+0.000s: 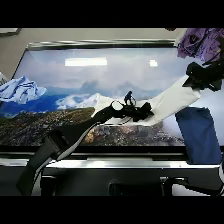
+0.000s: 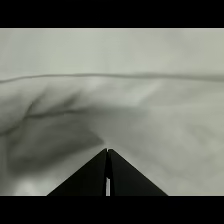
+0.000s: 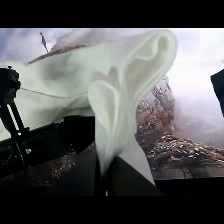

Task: Fold the clothes and pants, and hang the long-sleeved shirts on hangers.

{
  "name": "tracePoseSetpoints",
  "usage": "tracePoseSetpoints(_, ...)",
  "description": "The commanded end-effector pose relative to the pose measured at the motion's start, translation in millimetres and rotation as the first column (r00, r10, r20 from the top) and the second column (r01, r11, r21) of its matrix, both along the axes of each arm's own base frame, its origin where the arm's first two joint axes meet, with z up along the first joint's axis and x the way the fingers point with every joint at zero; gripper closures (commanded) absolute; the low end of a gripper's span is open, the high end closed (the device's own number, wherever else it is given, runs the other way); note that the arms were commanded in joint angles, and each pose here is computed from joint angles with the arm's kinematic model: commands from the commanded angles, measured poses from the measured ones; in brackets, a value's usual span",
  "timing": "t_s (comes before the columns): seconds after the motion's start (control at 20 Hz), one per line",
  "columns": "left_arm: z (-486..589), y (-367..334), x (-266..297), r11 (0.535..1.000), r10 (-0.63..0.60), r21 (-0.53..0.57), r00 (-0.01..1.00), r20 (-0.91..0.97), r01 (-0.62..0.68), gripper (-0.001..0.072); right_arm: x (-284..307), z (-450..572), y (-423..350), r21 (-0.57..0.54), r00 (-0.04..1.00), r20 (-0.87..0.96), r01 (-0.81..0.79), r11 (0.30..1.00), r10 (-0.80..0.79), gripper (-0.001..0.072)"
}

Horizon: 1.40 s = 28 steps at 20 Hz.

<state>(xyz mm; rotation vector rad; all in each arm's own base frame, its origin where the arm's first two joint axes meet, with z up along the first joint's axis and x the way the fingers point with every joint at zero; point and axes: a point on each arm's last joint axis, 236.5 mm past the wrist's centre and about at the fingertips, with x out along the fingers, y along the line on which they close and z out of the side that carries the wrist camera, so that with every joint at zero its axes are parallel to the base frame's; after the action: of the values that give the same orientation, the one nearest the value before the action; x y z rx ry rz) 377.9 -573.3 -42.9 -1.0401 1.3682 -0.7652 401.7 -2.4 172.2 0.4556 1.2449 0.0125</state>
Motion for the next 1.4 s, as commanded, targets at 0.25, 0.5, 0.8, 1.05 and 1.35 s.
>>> tracePoseSetpoints(0.25, 50, 190, 80, 0.917, -0.121, 0.396, 0.974, 0.189, 0.038, 0.0693, 6, 13, 36, 0.122, 0.997, -0.004, 0.075, 0.990, -0.075, 0.0683)
tracePoseSetpoints(0.5, 141, 408, 115, 0.732, -0.063, 0.656, 0.941, 0.333, -0.184, 0.0690, 22, 14, 134, 0.149, 0.997, 0.047, 0.051, 0.988, -0.059, 0.0683)
tracePoseSetpoints(0.8, 201, 532, 110, 0.661, 0.122, 0.645, 0.904, 0.410, -0.382, 0.0689, 26, -38, 274, 0.189, 0.999, 0.025, -0.037, 0.981, 0.033, 0.0683)
tracePoseSetpoints(1.05, 197, 550, 104, 0.651, 0.140, 0.658, 0.912, 0.385, -0.378, 0.0688, 25, -105, 340, 0.201, 0.996, -0.047, -0.067, 0.977, 0.078, 0.0682)
tracePoseSetpoints(1.35, 197, 549, 105, 0.650, 0.124, 0.662, 0.911, 0.392, -0.373, 0.0688, 15, -164, 363, 0.198, 0.979, -0.170, -0.073, 0.978, 0.108, 0.0681)
